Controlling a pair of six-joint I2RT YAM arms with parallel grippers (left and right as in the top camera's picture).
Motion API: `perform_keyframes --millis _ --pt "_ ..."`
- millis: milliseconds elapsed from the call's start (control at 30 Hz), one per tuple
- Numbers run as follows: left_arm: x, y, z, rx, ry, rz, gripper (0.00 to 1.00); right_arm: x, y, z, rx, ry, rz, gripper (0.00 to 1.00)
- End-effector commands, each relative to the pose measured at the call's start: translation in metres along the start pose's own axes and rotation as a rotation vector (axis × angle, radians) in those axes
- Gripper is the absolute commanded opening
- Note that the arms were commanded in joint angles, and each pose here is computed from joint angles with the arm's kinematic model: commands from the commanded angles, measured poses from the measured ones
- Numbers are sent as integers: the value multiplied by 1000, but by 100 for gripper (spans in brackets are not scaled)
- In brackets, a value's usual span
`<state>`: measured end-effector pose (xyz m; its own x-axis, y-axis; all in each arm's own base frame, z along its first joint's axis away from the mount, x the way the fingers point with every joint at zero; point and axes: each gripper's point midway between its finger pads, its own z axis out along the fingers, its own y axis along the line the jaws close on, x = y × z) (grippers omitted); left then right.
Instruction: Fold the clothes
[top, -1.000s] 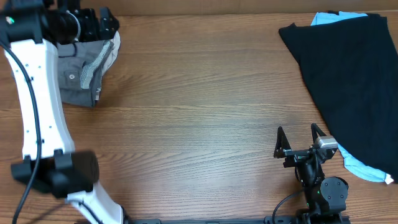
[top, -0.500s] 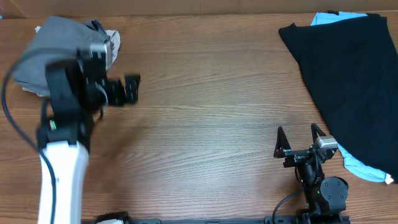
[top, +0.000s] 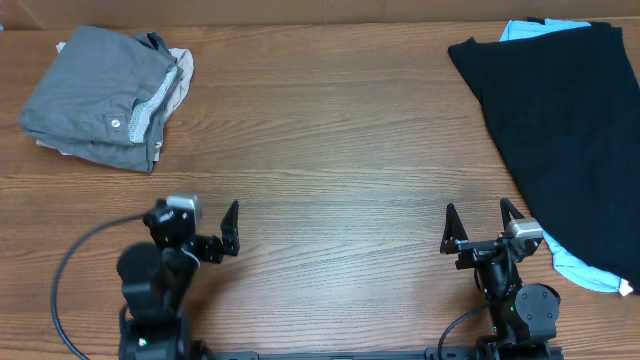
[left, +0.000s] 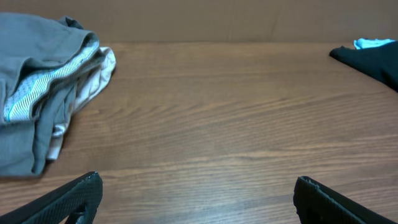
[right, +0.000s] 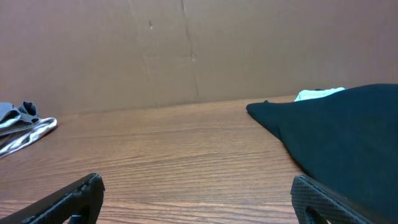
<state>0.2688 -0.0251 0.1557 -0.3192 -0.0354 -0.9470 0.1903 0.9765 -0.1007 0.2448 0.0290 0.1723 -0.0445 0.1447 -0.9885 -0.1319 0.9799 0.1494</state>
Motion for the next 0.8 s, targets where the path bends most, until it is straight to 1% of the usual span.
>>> perform_keyframes --millis 0,233,500,667,767 --pt "14 1 -3 -10 -38 -2 100 2 0 0 0 -4 3 100" --pt "18 -1 -8 -6 -164 18 100 2 0 0 -1 -4 3 100" --pt "5 6 -18 -65 -232 30 100 2 0 0 -1 -4 3 100" --pt "9 5 -22 -65 -225 29 100 2 0 0 -1 -4 3 100" --pt "1 3 -27 -64 -266 41 100 2 0 0 -1 -4 3 100"
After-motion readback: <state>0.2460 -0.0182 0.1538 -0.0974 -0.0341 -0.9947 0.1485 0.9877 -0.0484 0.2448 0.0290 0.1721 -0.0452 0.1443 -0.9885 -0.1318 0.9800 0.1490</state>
